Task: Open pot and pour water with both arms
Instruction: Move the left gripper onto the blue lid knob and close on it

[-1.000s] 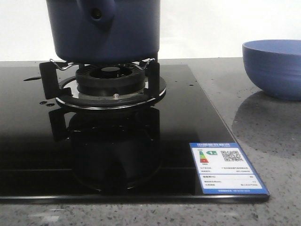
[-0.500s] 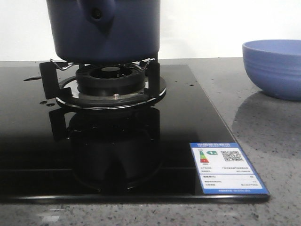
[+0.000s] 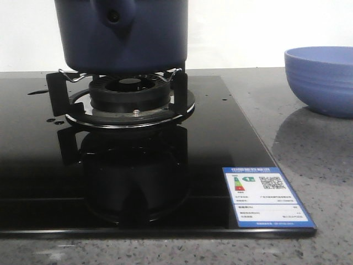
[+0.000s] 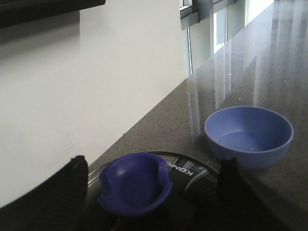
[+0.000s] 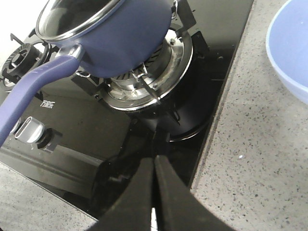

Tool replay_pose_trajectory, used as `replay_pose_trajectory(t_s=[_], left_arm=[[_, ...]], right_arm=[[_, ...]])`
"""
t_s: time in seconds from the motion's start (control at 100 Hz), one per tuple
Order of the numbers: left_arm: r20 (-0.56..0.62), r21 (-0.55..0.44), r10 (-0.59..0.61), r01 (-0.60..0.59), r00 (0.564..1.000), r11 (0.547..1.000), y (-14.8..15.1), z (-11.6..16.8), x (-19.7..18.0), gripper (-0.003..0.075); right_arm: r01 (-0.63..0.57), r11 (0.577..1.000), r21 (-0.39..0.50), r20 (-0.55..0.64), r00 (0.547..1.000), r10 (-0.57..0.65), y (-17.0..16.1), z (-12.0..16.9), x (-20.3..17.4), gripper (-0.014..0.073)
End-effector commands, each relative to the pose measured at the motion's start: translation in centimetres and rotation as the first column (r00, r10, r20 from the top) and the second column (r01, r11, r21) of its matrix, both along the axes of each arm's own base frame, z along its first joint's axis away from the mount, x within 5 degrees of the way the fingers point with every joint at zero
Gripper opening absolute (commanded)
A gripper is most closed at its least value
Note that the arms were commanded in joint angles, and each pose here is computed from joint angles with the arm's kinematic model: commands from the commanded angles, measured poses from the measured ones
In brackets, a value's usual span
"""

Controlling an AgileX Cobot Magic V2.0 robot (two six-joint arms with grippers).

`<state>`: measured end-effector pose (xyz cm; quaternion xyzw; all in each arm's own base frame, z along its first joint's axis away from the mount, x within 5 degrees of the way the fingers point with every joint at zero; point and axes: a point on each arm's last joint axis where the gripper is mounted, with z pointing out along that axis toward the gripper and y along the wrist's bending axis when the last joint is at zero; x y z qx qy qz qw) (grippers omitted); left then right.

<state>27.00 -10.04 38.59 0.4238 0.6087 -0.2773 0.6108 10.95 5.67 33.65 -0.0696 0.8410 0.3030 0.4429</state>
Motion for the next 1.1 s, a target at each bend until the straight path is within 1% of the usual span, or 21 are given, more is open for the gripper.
replay_pose_trajectory(t_s=[0.0,0.22,0.32,0.38,0.45,0.56,0.61,0.8,0.9,0.99,1.09], left_arm=[[0.093,-0.061,-0.023,0.029,0.995,0.998,-0.2,1.4,0.0,0.0518],[0.085,-0.103,-0.042,0.051,0.995,0.993,-0.4,0.0,1.8,0.0518],[0.075,-0.097,-0.05,0.058,0.996,0.994,-0.5,-0.6,2.3,0.0518],[0.11,-0.071,-0.06,0.068,0.992,0.995,-0.6,-0.8,2.4,0.0519],[0.117,-0.064,-0.064,0.072,0.991,0.995,-0.7,-1.0,2.5,0.0535],[0.109,-0.065,-0.037,0.045,0.993,0.997,-0.9,-1.1,2.8,0.0587],[0.105,-0.068,-0.027,0.035,0.994,0.997,-1.2,-1.1,2.8,0.0597],[0.092,-0.075,-0.029,0.036,0.995,0.997,-2.5,-1.1,2.6,0.0598],[0.076,-0.097,0.012,-0.005,0.997,0.995,-2.7,-1.0,2.8,0.0598],[0.059,-0.15,0.048,-0.039,0.997,0.988,-2.5,-0.7,3.1,0.0597],[0.057,-0.145,0.07,-0.061,0.996,0.988,-2.3,-0.6,3.3,0.0596]], right_arm=[[0.014,1.0,0.017,0.056,0.998,-0.015,0.0,1.3,0.3,-0.0069],[0.016,1.0,0.001,0.058,0.998,-0.016,-0.1,1.2,0.3,-0.0069],[0.016,1.0,-0.001,0.058,0.998,-0.016,-0.1,1.2,0.3,-0.0069],[0.017,1.0,-0.005,0.059,0.998,-0.017,-0.1,1.2,0.3,-0.0069],[0.017,1.0,-0.007,0.059,0.998,-0.017,-0.1,1.1,0.3,-0.0069],[0.017,1.0,-0.008,0.059,0.998,-0.017,-0.1,1.1,0.3,-0.0069],[0.019,1.0,-0.007,0.06,0.998,-0.018,-0.1,1.2,0.3,-0.0069],[0.032,0.999,-0.004,0.074,0.997,-0.032,-0.2,1.3,0.4,-0.0069],[0.035,0.999,-0.003,0.076,0.996,-0.034,-0.2,1.3,0.5,-0.0069],[0.035,0.999,-0.003,0.076,0.996,-0.034,-0.2,1.3,0.5,-0.0069],[0.035,0.999,-0.003,0.076,0.996,-0.034,-0.2,1.3,0.5,-0.0069]])
